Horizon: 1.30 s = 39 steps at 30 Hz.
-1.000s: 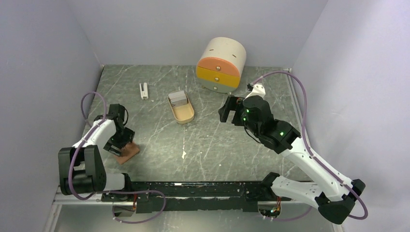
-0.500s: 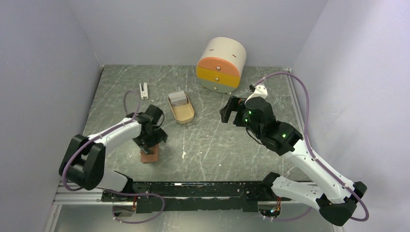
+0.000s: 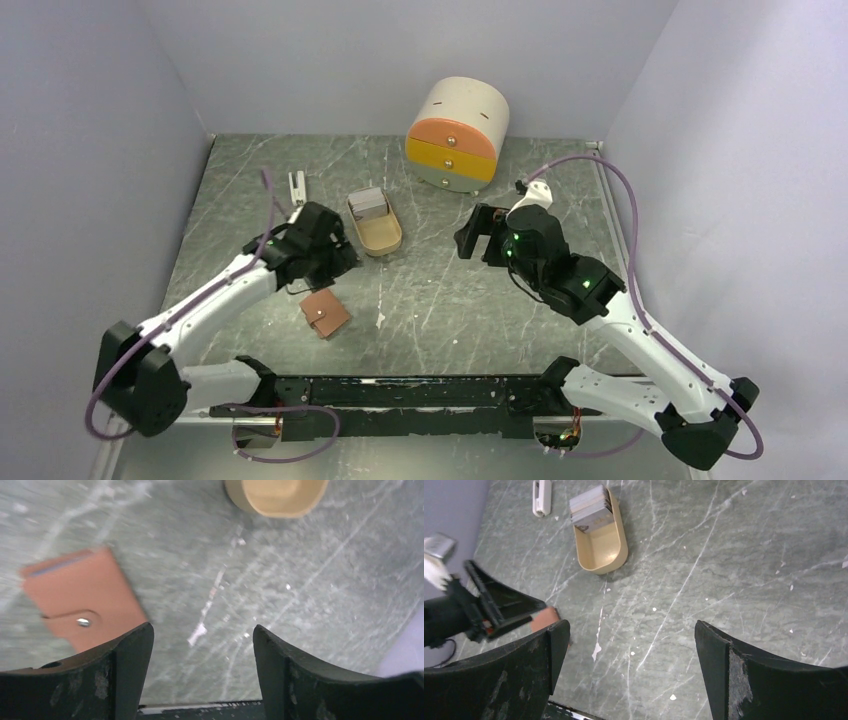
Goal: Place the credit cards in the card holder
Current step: Move the card holder to the center of the board.
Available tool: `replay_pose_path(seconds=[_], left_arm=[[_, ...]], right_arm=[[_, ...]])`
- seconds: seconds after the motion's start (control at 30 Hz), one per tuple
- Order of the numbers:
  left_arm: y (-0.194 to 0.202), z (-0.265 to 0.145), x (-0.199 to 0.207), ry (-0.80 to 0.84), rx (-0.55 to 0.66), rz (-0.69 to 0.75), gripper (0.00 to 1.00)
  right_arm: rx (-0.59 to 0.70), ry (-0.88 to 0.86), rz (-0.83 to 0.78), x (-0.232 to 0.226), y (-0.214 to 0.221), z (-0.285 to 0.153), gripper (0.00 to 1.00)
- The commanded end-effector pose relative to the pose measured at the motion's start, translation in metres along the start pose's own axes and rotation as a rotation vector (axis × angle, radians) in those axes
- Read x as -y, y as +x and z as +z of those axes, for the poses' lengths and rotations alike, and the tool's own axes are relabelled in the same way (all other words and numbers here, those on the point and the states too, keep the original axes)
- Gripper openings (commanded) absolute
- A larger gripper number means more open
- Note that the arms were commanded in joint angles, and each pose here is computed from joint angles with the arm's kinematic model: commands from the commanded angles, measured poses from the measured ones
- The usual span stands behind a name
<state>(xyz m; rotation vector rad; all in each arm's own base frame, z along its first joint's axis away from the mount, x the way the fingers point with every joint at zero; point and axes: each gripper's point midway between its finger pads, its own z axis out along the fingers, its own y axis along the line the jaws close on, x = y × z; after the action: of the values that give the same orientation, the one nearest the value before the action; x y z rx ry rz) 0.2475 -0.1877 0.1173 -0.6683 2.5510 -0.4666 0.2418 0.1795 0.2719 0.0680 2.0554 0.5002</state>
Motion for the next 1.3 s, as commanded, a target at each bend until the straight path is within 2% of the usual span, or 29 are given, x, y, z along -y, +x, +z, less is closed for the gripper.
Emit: replay_pose_path(seconds=[0.0,0.13,0.3,0.47,0.63,0.87,1.07,1.17,1.27], left_arm=[[-0.03,-0.008,-0.045,-0.045,0.09,0.031,0.75],[-0.045,-0.01,-0.092,-0.143,0.104,-0.042,0.75],[-0.033,0.011,-0.132,-0.214,0.049,-0.084,0.8],[-0.019,0.03,-0.135,-0.184,0.007,-0.113,0.81],[0.008,0.044,-0.136,-0.129,-0.071,-0.135,0.77],[0.061,0.05,-0.079,0.085,-0.187,-0.1,0.73],[0.109,0.035,0.01,0.253,-0.33,-0.029,0.68],[0.111,0.016,0.045,0.311,-0.315,0.047,0.68],[0.107,-0.001,0.058,0.377,-0.302,0.093,0.68]], right_arm=[[-0.036,0.016,0.02,0.004,0.015,0.004,1.0],[-0.081,0.03,0.028,0.005,0.028,0.011,1.0],[-0.097,-0.002,0.008,-0.003,0.029,0.015,1.0],[-0.073,-0.024,-0.004,-0.012,0.016,0.017,1.0],[-0.106,-0.064,-0.041,-0.025,0.015,0.021,1.0],[-0.144,-0.068,-0.029,-0.027,0.024,0.022,1.0],[-0.156,-0.028,0.005,-0.015,0.033,0.02,1.0],[-0.179,-0.012,0.043,-0.012,0.04,0.017,0.99],[-0.208,-0.002,0.098,-0.008,0.053,0.016,0.98]])
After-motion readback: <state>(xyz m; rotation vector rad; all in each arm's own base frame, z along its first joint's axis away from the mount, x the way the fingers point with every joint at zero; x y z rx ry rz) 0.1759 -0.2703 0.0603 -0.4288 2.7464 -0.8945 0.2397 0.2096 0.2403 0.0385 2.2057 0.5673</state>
